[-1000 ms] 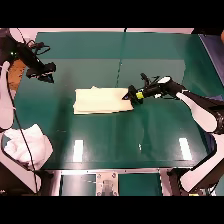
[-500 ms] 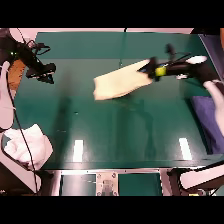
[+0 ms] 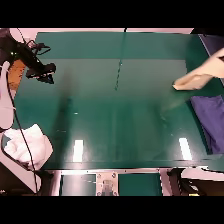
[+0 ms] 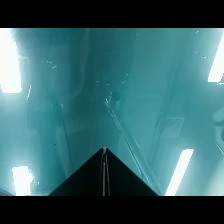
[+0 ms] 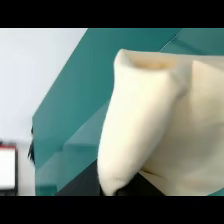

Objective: Fold the shirts.

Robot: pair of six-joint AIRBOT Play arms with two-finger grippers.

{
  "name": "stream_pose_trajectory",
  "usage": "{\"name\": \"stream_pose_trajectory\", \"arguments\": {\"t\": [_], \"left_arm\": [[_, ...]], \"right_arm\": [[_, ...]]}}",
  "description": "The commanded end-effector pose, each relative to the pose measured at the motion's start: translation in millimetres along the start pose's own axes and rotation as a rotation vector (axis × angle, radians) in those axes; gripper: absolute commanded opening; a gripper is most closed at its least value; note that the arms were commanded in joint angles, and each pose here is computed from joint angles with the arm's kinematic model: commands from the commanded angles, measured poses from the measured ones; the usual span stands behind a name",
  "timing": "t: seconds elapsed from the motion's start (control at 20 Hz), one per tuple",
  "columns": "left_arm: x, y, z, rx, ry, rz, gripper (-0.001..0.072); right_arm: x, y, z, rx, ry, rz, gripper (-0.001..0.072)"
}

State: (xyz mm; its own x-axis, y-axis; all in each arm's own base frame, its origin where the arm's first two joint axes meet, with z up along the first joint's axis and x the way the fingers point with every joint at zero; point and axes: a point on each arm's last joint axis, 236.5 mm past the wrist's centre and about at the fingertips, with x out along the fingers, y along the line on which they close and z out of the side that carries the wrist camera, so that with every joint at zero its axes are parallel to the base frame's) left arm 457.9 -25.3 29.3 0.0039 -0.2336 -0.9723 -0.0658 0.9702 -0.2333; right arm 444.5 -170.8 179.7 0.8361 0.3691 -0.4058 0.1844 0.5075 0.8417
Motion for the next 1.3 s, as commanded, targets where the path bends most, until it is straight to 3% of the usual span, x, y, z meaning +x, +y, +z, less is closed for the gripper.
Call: {"name": "stream_pose_trajectory", "arguments": {"t": [0.0,0.25,0.5,0.75,0.9,1.25], "left_arm": [[-0.7,0.3,0.4,-0.001,-0.003,0.0,0.0023],[-0.6,0.2,1.2,-0.002,-0.006,0.0,0.0023],[-0.6,-0.5,0.0,0.001,-0.001,-0.001,0.0023],[-0.6,-0.6,-1.6,0.001,0.006,-0.001,0.0023],[-0.6,-0.7,-2.3,0.001,0.009,-0.001,0.0023],[-0.6,-1.4,-2.0,0.002,0.007,-0.004,0.0024]], "right_arm": [[-76.4,-41.2,38.1,0.061,-0.143,-0.062,0.0013],[-139.0,-54.5,64.4,0.044,-0.259,-0.112,0.0014],[-148.3,-71.0,62.1,0.005,-0.25,-0.207,0.0013],[-165.4,-112.8,35.6,0.073,-0.175,-0.439,0.0013],[-197.2,-145.3,12.7,0.175,-0.153,-0.669,0.0013],[-227.7,-233.4,-77.4,0.418,0.066,-0.989,0.0014]]}}
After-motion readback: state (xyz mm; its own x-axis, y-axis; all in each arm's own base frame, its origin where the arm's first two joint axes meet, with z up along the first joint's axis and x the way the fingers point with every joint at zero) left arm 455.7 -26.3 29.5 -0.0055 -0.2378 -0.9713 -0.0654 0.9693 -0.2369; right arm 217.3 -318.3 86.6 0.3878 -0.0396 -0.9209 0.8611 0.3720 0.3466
